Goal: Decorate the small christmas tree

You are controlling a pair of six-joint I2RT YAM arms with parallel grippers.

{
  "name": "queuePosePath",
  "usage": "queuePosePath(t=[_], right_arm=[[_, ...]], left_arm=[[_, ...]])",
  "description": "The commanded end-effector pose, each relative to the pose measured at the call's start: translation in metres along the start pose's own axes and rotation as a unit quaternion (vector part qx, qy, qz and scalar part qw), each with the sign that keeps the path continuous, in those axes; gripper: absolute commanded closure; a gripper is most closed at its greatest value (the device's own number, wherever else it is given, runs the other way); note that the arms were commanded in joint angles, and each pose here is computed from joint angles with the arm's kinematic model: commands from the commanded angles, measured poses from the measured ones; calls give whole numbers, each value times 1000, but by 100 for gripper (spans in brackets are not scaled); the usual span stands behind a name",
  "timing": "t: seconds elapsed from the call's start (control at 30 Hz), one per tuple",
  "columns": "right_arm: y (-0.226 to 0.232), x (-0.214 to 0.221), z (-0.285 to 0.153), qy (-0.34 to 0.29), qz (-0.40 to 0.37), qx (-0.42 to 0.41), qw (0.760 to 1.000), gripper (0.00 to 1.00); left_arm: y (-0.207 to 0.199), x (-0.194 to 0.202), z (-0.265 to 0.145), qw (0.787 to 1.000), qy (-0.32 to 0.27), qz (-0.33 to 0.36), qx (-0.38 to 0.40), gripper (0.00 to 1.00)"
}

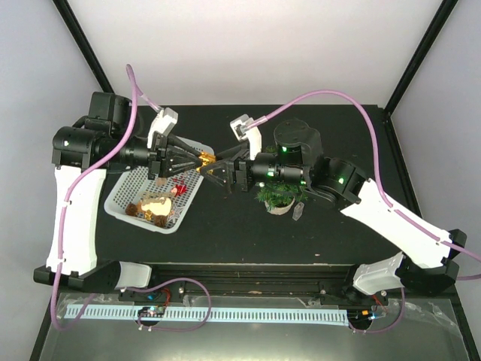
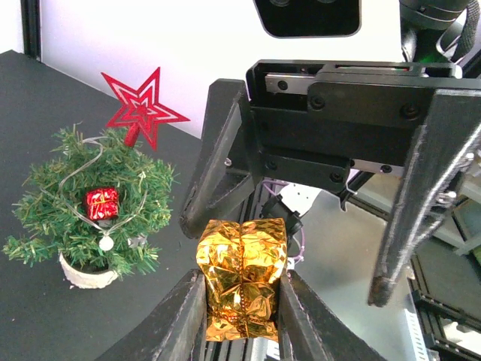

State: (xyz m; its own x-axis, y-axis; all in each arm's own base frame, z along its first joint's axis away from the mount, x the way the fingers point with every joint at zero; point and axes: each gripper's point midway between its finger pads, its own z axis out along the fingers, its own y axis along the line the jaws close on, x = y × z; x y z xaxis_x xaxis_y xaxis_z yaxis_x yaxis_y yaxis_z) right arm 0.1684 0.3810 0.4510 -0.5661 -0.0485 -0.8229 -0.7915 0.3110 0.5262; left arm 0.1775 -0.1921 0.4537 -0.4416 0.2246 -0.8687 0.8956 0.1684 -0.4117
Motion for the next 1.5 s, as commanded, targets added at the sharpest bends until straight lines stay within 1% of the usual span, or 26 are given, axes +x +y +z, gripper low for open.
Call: queuePosePath(t=[0.0, 0.37, 0.47, 0.67, 0.83, 1.03, 1.1, 1.27, 1.37, 1.47], right_arm=[[1, -7, 2, -18, -7, -7, 1000, 22], [-4, -3, 4, -11, -4, -6, 1000, 45], [-4, -2, 4, -9, -3, -8, 1000, 50], [-6, -1, 3, -10, -3, -5, 1000, 62], [-8, -5, -2, -19, -3, -1, 1000, 64], [-13, -12, -17, -33, -10, 21, 999, 64], [-13, -14, -28, -39, -16, 31, 999, 64], [-13, -12, -66, -45, -33, 64, 996, 64], [-20, 3, -92, -37, -28, 94, 995, 64], [-45, 27, -117, -38, -6, 152, 988, 64]], left_arm=[[-19, -2, -2, 1000, -11, 5, 24, 72], [-16, -2, -2, 1000, -9, 3, 21, 70], [-16, -2, -2, 1000, -9, 2, 20, 70], [-12, -1, -1, 1000, -4, 1, 13, 67], [-8, -1, 0, 1000, -2, -1, 10, 65], [10, 2, 2, 1000, 13, -8, -16, 51], [17, 2, 2, 999, 18, -13, -25, 48], [35, 5, 4, 998, 32, -25, -44, 45], [46, 7, 6, 997, 40, -32, -54, 45], [55, 9, 7, 996, 48, -38, -64, 45]])
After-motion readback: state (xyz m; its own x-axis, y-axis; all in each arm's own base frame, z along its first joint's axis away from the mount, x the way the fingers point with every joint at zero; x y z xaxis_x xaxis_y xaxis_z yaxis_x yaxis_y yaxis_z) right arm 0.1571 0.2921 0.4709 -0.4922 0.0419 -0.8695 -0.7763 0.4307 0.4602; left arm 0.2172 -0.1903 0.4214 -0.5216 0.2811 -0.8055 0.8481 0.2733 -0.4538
